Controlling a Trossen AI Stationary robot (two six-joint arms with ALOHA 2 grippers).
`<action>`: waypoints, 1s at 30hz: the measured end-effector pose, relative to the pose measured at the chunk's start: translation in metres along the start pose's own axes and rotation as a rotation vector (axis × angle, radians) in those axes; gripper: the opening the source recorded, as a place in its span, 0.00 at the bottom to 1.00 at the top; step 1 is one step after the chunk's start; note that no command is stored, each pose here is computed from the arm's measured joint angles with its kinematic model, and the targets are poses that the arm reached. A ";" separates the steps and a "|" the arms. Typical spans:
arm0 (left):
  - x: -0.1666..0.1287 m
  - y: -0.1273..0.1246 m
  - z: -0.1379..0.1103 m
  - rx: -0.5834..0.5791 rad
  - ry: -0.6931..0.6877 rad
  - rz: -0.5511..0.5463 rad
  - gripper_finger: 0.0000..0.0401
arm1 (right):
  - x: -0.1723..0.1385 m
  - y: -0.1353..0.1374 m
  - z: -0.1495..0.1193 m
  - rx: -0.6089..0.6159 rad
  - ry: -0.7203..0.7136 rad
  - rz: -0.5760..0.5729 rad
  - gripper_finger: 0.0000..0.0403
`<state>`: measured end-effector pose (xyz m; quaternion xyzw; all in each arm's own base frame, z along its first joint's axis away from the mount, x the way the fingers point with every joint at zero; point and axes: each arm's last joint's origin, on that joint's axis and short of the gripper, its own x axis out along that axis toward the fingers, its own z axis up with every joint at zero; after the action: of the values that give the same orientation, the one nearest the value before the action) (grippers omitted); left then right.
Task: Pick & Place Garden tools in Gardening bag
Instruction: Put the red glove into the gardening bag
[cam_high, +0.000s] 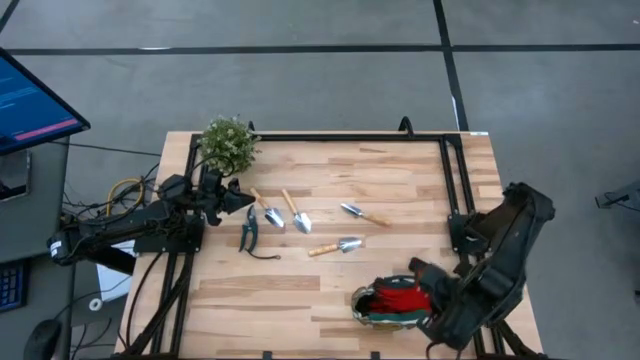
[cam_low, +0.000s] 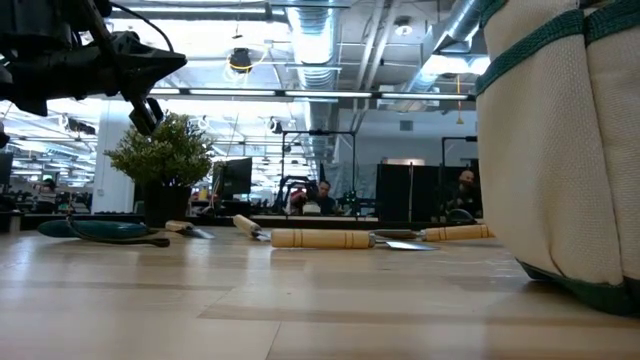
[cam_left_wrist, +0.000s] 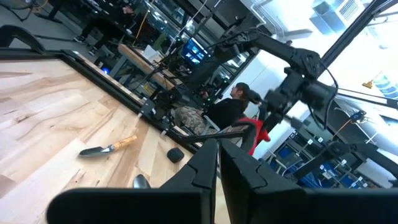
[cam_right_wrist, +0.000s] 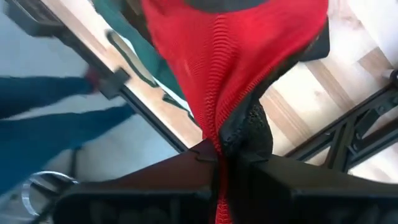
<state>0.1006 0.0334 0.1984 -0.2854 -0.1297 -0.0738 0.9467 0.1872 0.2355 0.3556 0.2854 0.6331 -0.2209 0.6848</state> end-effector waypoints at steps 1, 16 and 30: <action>0.000 0.000 0.000 0.000 0.000 0.000 0.04 | 0.005 0.004 -0.001 -0.014 0.009 -0.017 0.00; 0.000 0.000 0.000 0.000 0.000 0.000 0.04 | 0.016 0.008 -0.035 -0.073 0.186 -0.074 0.00; 0.000 0.000 0.000 0.000 0.000 0.000 0.04 | 0.010 0.008 0.007 -0.211 0.205 -0.017 0.00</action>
<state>0.1006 0.0333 0.1984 -0.2854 -0.1295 -0.0739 0.9467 0.1985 0.2369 0.3466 0.2277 0.7219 -0.1285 0.6407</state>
